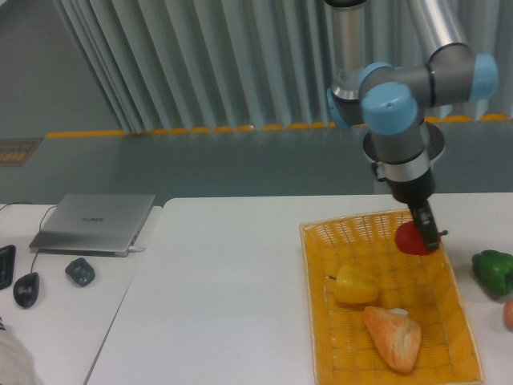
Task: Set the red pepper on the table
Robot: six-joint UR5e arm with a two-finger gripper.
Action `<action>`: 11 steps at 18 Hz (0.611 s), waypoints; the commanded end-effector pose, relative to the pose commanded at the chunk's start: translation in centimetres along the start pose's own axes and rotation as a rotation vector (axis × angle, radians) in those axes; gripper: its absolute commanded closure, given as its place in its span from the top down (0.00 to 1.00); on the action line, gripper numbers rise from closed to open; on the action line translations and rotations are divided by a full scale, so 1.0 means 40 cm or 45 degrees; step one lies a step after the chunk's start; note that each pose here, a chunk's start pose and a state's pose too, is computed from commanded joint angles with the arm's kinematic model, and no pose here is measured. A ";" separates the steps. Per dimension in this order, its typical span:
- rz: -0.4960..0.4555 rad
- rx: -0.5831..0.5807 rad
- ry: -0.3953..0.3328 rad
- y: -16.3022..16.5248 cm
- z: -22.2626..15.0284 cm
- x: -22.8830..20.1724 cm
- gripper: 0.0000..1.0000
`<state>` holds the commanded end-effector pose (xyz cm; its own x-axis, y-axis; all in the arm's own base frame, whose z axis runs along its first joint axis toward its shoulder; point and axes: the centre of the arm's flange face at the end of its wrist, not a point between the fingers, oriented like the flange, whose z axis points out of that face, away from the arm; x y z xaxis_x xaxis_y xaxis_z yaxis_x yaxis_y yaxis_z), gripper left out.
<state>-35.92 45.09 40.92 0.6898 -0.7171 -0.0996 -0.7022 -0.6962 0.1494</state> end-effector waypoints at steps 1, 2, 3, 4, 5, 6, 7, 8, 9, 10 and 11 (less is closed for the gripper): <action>0.018 0.010 0.004 0.073 0.014 -0.009 0.56; 0.026 0.023 0.003 0.129 0.019 -0.013 0.56; 0.038 0.045 0.003 0.182 0.028 -0.015 0.56; 0.049 0.062 0.001 0.229 0.038 -0.016 0.56; 0.059 0.072 0.002 0.269 0.047 -0.017 0.56; 0.065 0.075 0.001 0.306 0.053 -0.018 0.56; 0.064 0.084 0.007 0.338 0.067 -0.018 0.56; 0.062 0.097 0.005 0.366 0.080 -0.021 0.56; 0.053 0.108 -0.012 0.390 0.083 -0.026 0.57; 0.040 0.127 -0.011 0.414 0.098 -0.028 0.57; 0.030 0.148 -0.016 0.447 0.123 -0.031 0.57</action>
<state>-50.18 33.35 38.88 0.6709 -0.7334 -0.1100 -0.7346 -0.6775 0.0368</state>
